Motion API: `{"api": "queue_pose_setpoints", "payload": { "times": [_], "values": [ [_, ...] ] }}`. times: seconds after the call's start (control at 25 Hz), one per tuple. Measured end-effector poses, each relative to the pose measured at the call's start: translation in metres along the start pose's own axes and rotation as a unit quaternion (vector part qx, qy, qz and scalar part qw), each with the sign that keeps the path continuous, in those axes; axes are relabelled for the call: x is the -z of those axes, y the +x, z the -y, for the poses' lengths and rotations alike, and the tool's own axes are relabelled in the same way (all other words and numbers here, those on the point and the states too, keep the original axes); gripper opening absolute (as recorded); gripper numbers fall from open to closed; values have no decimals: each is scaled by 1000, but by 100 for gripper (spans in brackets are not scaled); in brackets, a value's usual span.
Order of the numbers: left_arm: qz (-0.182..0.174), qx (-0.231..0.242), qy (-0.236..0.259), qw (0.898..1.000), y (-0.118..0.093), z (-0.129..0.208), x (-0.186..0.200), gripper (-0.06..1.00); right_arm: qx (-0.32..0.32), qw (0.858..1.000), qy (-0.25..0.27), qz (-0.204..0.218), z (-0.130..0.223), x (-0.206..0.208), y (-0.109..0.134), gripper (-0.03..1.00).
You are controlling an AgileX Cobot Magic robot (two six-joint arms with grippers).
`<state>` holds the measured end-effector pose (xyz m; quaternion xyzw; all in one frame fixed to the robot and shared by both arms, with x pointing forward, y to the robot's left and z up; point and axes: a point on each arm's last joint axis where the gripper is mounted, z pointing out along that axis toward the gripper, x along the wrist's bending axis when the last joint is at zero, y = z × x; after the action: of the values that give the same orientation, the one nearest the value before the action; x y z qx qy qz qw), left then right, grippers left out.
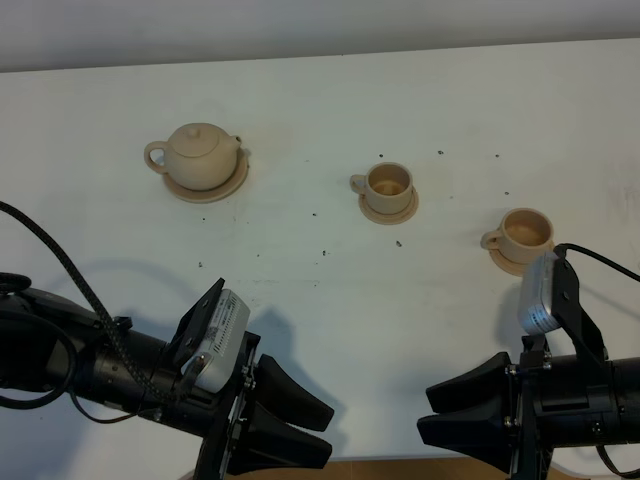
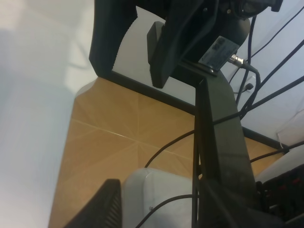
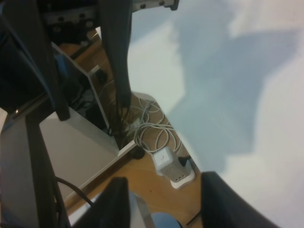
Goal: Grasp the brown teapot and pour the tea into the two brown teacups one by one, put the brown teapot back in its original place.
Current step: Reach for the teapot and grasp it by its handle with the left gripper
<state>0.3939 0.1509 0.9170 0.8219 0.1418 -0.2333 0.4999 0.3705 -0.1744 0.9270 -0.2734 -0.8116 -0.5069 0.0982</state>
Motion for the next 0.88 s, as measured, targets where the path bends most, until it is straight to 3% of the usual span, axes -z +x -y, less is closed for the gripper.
{"api": "queue_pose_setpoints", "payload": {
  "times": [0.56, 0.88],
  "values": [
    [0, 0, -1, 1000, 0, 0, 0, 38, 0, 1000, 0, 0, 0, 0, 0, 38],
    [-16, 14, -28, 999, 3, -5, 0, 38, 0, 1000, 0, 0, 0, 0, 0, 38]
  ]
}}
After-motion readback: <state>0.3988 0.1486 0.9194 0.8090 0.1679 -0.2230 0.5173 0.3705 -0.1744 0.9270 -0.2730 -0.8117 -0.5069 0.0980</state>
